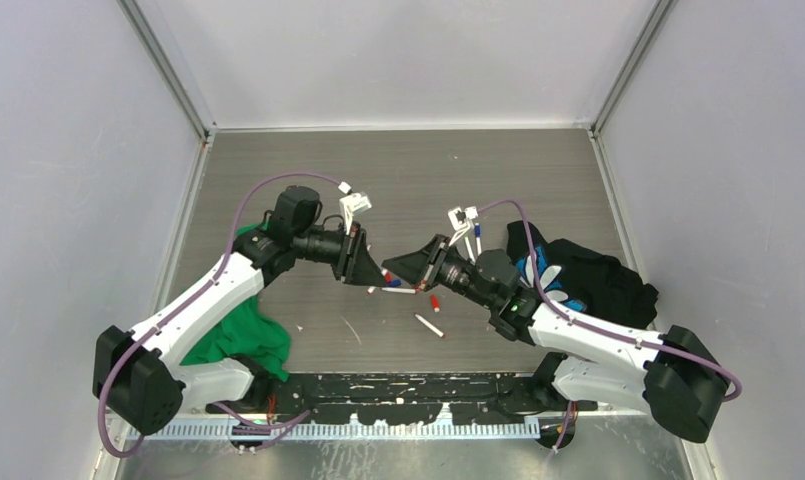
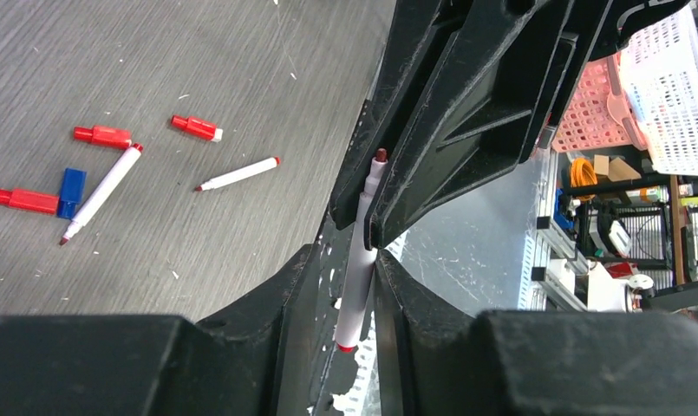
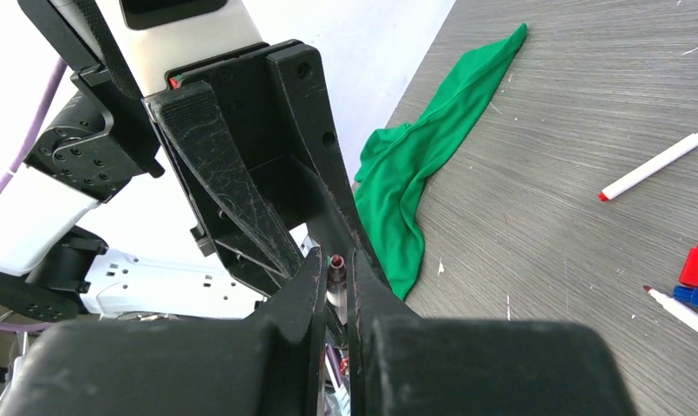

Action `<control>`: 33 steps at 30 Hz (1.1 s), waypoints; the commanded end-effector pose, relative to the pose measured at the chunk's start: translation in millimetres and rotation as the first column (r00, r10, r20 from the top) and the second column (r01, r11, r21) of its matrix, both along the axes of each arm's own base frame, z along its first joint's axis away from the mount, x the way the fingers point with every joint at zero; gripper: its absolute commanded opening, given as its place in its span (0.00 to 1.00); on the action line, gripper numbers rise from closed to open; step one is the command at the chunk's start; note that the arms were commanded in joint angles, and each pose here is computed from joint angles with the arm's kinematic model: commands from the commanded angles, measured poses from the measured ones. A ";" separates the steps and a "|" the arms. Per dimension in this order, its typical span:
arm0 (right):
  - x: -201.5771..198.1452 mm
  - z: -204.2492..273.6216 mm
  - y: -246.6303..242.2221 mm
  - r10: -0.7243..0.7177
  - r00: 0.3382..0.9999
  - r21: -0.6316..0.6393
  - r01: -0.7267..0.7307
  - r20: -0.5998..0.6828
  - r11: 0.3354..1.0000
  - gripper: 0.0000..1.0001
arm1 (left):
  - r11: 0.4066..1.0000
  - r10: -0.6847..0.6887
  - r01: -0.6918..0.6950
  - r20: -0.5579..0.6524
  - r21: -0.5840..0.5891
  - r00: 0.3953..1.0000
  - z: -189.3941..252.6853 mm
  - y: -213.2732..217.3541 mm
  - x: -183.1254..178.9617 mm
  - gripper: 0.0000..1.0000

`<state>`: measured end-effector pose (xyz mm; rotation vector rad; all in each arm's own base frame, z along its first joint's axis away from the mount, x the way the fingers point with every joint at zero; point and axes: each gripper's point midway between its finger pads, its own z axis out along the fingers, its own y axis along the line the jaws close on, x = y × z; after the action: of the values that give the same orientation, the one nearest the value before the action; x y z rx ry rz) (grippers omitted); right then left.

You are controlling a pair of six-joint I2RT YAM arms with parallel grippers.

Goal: Insert the pens into the pen caps
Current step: Adjust the pen, then adjust the pen cap at the center of the board.

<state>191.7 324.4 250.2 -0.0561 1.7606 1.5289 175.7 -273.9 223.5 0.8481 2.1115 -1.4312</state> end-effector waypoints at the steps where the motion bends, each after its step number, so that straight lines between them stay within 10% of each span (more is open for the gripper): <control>1: -5.8 49.4 -0.3 -0.005 0.996 0.168 -0.010 0.091 0.986 0.01 | 1.000 0.022 -0.023 0.051 0.013 0.998 4.6 0.3 9.2 0.30; 15: -2.9 41.8 1.2 -0.014 0.995 0.115 0.002 0.100 0.993 0.02 | 0.999 0.035 -0.037 0.077 0.031 0.996 5.2 3.4 10.9 0.00; 23: 11.2 -6.5 -35.6 -0.144 0.986 -0.273 0.161 0.079 0.949 0.60 | 0.928 0.308 -0.345 0.233 0.139 0.922 1.7 42.7 53.3 0.00; 33: -8.3 -126.6 -83.1 -0.213 0.969 -0.711 0.063 -0.124 0.701 0.65 | 0.695 0.567 -0.675 0.390 0.245 0.725 -3.5 117.3 99.0 0.00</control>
<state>198.2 267.7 177.6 -0.1101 2.1549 0.9148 262.6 -178.9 202.0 0.3868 2.2185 -0.6795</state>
